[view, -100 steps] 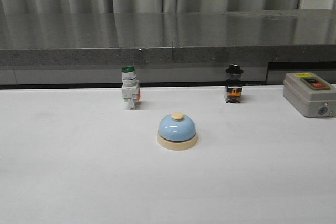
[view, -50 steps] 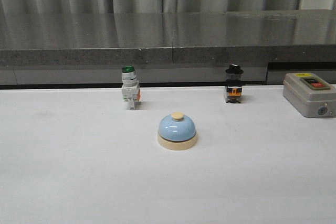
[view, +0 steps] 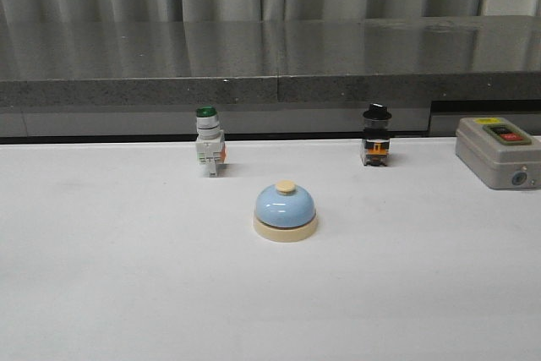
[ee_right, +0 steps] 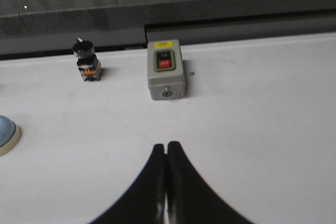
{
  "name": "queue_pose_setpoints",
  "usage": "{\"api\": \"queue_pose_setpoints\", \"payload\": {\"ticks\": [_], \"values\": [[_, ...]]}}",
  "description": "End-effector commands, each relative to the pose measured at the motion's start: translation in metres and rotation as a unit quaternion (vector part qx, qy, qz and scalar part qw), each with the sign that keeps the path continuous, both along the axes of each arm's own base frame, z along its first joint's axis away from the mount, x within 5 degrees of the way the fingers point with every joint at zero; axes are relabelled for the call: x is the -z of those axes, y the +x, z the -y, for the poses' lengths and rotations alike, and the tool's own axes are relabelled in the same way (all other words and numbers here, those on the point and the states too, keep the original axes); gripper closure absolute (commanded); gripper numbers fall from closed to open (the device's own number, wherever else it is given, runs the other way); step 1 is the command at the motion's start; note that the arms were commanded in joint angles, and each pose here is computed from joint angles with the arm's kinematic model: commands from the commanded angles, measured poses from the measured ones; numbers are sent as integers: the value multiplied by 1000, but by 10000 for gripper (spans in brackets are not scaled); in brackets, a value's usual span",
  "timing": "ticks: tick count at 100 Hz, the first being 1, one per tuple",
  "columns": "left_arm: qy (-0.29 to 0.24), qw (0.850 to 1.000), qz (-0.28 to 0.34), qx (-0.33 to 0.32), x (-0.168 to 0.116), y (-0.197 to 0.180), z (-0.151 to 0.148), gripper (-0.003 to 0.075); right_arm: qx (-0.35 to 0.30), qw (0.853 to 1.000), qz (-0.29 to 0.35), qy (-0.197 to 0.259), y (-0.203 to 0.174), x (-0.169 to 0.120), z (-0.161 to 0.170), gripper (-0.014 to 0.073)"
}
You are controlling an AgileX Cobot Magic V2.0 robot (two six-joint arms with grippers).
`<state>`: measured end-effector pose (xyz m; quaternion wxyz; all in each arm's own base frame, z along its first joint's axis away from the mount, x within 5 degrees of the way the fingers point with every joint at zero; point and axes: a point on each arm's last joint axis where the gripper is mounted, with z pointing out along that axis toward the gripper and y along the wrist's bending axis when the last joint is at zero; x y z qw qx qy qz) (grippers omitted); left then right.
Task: Place and press bell with both arms
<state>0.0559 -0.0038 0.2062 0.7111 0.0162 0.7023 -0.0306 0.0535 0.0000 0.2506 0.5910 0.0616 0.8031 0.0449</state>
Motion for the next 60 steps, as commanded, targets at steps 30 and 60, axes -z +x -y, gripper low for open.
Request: {"api": "queue_pose_setpoints", "payload": {"ticks": [30, 60], "values": [[-11, 999, 45, -2, -1, -2, 0, 739, 8, 991, 135, -21, -17, -7, 2, 663], [-11, 999, 45, -2, -1, -2, 0, 739, 1, 973, 230, -22, 0, 31, 0, 663]]}}
